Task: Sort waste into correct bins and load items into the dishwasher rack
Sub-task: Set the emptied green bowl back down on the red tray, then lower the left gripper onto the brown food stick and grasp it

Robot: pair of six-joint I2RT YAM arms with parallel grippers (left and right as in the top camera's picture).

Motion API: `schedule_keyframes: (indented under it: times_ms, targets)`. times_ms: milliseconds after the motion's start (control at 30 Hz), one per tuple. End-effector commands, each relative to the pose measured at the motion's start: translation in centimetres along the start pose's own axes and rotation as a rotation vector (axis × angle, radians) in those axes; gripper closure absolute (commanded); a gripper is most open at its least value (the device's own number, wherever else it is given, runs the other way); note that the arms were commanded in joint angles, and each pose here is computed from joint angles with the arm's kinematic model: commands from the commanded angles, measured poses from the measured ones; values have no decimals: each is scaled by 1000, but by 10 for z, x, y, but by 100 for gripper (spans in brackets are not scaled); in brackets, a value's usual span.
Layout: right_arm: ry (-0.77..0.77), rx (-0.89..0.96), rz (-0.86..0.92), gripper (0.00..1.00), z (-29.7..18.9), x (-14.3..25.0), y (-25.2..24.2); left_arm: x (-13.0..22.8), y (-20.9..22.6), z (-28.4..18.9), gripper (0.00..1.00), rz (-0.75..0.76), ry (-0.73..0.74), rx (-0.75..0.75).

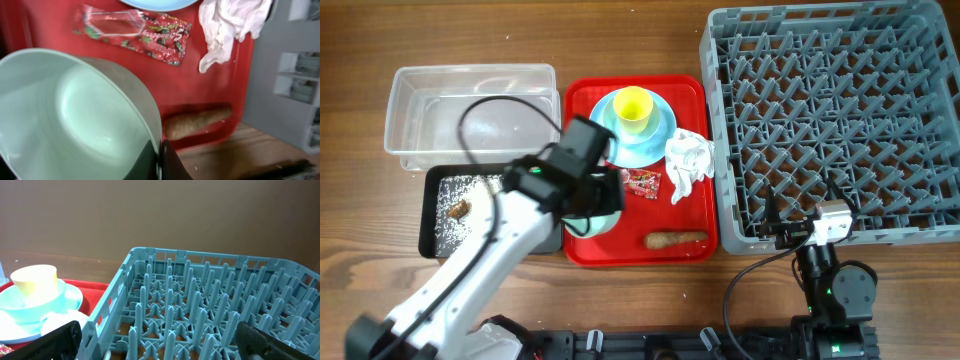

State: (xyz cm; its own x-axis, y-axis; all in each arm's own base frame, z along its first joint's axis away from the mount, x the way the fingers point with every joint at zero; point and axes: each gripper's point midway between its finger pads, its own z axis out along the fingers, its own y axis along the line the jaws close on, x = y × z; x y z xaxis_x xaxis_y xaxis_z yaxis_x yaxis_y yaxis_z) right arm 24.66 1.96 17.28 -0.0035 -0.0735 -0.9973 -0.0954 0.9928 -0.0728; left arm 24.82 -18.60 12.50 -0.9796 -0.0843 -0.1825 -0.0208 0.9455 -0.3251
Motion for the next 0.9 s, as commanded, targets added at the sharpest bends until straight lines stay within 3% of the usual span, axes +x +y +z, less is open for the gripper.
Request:
schedule_keyframes:
  times_ms: [0,200,333,400,567,767,867]
  targets:
    - [-5,8,-5,0,0,-1,-2,7,-7,39,96,31,38,-99]
    - [-6,8,-5,0,0,-1,-2,12,-8,67,96,40,90,-119]
    - [-5,9,-5,0,0,-1,-2,8,-3,67,59,39,74,-140]
    - [-5,8,-5,0,0,-1,-2,3,-2,64,51,67,52,-150]
    - [-5,9,-5,0,0,-1,-2,-10,-46,37,53,446,-23,-62]
    - [-5,9,-5,0,0,-1,-2,36,-86,43,59,906,25,-15]
    - [-6,9,-5,0,0,-1,-2,61,-101,47,69,1081,49,8]
